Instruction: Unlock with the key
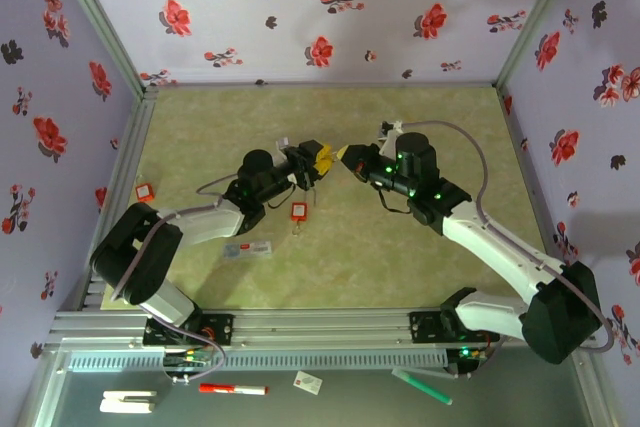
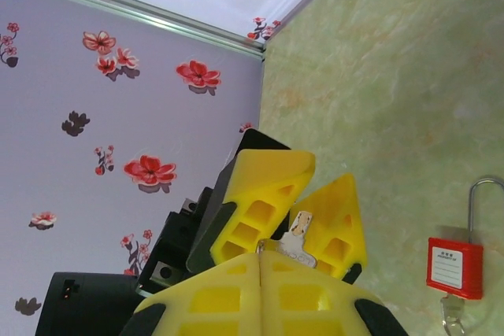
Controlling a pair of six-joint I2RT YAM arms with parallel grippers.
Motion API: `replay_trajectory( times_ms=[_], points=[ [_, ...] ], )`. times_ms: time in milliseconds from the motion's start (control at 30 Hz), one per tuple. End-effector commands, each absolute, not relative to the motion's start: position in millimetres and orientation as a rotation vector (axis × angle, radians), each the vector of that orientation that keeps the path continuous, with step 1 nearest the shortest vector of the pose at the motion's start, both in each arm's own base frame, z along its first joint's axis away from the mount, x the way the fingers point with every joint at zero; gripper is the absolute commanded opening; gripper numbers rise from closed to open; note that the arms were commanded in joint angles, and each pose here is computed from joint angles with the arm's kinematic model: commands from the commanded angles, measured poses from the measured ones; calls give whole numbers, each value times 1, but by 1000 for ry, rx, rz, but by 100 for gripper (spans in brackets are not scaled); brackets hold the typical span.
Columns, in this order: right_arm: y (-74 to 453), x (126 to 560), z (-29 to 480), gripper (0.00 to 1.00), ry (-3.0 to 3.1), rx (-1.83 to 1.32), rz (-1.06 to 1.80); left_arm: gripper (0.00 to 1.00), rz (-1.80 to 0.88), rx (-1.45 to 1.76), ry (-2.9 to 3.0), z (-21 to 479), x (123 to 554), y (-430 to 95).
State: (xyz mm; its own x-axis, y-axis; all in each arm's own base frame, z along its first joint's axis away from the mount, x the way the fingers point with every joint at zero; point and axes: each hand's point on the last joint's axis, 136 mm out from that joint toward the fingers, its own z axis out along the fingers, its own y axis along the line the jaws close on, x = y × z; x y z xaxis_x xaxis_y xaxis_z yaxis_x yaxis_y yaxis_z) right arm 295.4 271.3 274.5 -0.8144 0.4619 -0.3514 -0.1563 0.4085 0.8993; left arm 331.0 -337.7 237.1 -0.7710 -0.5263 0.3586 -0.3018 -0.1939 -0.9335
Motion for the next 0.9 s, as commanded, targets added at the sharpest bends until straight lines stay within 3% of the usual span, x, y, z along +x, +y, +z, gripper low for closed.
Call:
replay_trajectory(
  times_ms=[0,233,500,567,667,767,867],
  points=[
    [278,288,284,0,2066,168,1466,21,-2093,-930,1869,245,331,-334],
    [280,286,283,0,2069,133,1465,1,-2074,-925,1887,241,332,-331],
    [281,284,281,0,2083,99,1447,0,-2057,-891,1891,244,333,-329],
    [277,286,280,19,2087,128,1424,0,-2028,-842,1899,249,334,-327],
    [267,290,285,57,2069,203,1413,0,-1870,-697,1949,257,335,-316],
    [271,292,289,68,2055,240,1493,0,-1623,-485,1991,272,330,-301],
    [284,292,301,70,1966,246,1658,0,-1449,-353,1999,285,325,-288]
  ],
)
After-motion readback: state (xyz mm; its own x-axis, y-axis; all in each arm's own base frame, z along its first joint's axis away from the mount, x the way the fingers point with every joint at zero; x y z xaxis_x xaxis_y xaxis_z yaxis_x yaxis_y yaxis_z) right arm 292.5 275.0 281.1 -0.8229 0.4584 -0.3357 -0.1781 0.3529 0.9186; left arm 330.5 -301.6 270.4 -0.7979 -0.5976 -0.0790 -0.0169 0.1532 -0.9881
